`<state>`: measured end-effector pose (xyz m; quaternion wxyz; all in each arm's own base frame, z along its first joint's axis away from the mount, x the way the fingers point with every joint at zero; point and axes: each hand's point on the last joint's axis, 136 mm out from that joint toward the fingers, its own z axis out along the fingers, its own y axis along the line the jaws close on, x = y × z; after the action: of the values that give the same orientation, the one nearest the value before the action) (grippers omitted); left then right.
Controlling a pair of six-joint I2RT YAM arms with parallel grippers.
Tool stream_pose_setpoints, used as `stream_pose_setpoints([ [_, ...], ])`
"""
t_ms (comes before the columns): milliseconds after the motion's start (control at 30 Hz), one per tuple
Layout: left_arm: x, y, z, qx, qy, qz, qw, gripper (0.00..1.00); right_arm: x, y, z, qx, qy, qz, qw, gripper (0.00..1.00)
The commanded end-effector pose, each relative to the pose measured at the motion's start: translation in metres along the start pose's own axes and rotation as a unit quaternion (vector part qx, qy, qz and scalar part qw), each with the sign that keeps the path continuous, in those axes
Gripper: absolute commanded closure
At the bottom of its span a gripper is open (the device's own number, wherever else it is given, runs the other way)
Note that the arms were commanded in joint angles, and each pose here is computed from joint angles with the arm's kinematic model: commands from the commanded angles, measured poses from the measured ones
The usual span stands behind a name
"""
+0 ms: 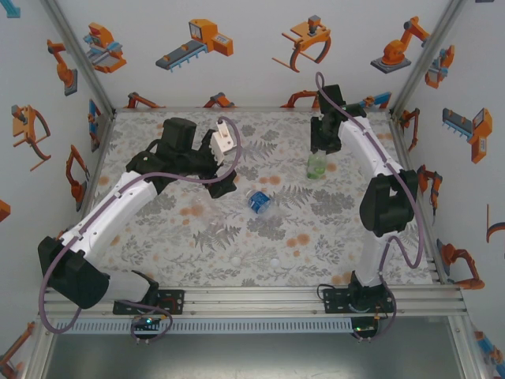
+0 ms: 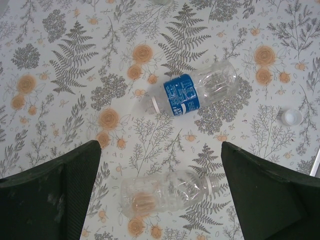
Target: Screw on the bottle caps
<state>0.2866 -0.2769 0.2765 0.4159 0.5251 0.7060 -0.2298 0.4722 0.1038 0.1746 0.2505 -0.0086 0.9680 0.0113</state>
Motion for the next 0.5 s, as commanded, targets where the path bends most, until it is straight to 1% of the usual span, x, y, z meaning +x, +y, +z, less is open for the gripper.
stream_pose_setpoints([
  [0, -0.002, 0.002, -0.003, 0.000, 0.000, -0.014, 1.000, 0.03, -0.011, -0.002, -0.018, -0.001, -0.020, 0.002, 1.000, 0.52],
  [133, -0.002, 0.003, -0.003, 0.000, -0.001, -0.016, 1.000, 0.03, -0.020, -0.003, -0.037, -0.002, -0.034, 0.003, 0.999, 0.51],
  [267, -0.003, 0.008, -0.005, -0.006, -0.006, -0.023, 1.000, 0.04, -0.025, 0.003, -0.061, -0.018, -0.053, 0.000, 0.998, 0.51],
  [367, -0.005, 0.014, -0.008, -0.014, -0.013, -0.032, 0.999, 0.05, -0.022, 0.016, -0.074, -0.034, -0.059, -0.020, 0.997, 0.51],
  [467, -0.006, 0.024, -0.013, -0.026, -0.024, -0.045, 0.998, 0.06, -0.013, 0.036, -0.080, -0.053, -0.051, -0.047, 0.996, 0.51],
])
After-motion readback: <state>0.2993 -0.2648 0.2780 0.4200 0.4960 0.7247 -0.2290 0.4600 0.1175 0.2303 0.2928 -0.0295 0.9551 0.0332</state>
